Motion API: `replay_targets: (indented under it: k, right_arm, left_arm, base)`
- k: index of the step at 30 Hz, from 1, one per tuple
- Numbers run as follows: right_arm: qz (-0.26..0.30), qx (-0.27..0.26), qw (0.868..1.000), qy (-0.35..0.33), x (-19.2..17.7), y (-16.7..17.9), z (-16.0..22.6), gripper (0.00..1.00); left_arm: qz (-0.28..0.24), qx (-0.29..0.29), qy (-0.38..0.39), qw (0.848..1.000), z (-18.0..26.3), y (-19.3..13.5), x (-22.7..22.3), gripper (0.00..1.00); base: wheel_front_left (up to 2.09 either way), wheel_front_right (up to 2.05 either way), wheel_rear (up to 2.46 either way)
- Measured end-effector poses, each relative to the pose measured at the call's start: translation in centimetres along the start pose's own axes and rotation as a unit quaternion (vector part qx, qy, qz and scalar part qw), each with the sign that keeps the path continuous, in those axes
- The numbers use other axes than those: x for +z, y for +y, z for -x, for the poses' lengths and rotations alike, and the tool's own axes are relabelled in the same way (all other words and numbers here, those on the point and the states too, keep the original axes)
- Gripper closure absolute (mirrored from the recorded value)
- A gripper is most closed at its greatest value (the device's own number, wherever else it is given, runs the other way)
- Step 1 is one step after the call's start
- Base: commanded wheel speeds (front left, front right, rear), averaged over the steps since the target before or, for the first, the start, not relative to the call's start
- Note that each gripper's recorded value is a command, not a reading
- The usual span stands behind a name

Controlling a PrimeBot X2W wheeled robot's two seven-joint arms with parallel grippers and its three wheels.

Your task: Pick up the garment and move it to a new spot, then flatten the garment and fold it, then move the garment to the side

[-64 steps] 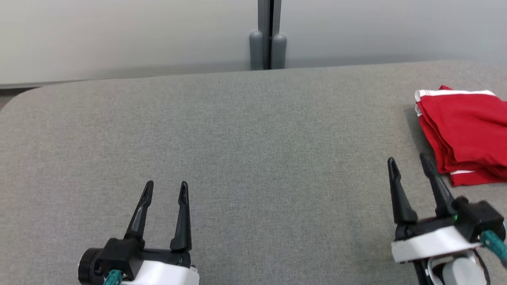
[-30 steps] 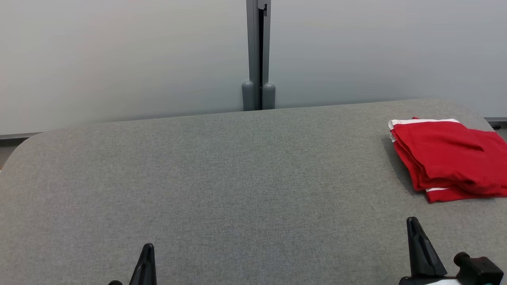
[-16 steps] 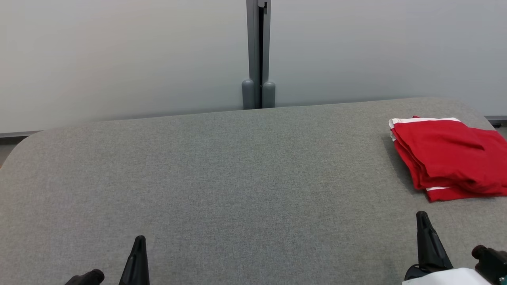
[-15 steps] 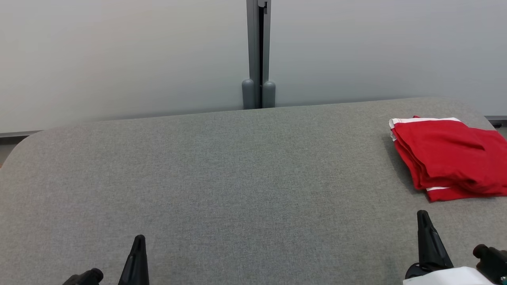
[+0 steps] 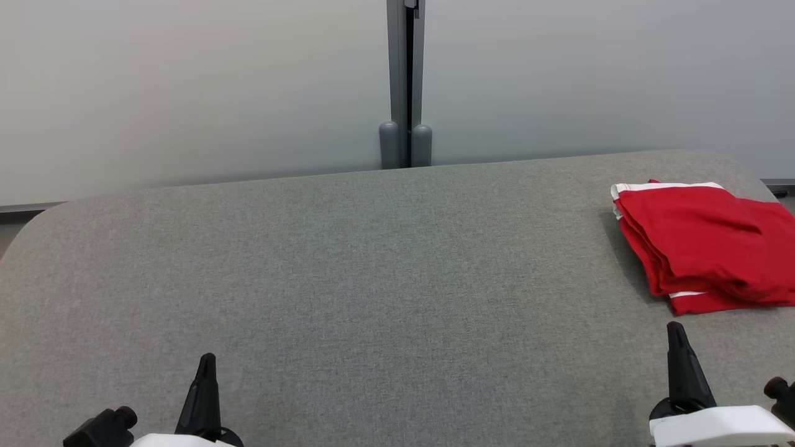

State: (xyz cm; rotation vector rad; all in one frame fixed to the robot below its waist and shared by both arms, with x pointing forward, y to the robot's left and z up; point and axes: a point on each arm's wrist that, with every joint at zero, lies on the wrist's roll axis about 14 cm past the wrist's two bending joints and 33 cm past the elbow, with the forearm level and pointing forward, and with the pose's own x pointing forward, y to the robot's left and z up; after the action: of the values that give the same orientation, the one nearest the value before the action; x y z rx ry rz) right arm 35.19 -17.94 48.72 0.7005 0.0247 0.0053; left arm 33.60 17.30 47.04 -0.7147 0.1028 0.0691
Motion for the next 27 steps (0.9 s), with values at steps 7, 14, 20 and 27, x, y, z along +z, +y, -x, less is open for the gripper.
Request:
replay_targets:
  k: [7, 14, 20, 27]
  right_arm:
    - [-0.047, -0.005, 0.999, -0.001, 0.3, -0.1, -0.4, 1.00]
    - [-0.092, -0.007, 0.996, -0.002, 0.6, -0.1, -0.8, 1.00]
    - [-0.127, -0.012, 0.992, -0.001, 0.7, -0.4, -1.0, 1.00]
    - [-0.166, -0.012, 0.986, -0.004, 1.1, -0.4, -1.4, 1.00]
  left_arm:
    - [0.046, 0.001, 0.003, 0.999, -0.4, 0.1, 0.3, 1.00]
    - [0.091, 0.002, 0.005, 0.996, -1.0, 0.2, 0.6, 1.00]
    - [0.126, -0.003, 0.005, 0.992, -1.4, 0.0, 1.0, 1.00]
    - [0.164, -0.006, 0.005, 0.986, -1.9, 0.0, 1.3, 1.00]
  base:
    - [0.00, 0.00, 0.00]
    - [0.00, 0.00, 0.00]
    - [0.00, 0.00, 0.00]
    - [0.00, 0.00, 0.00]
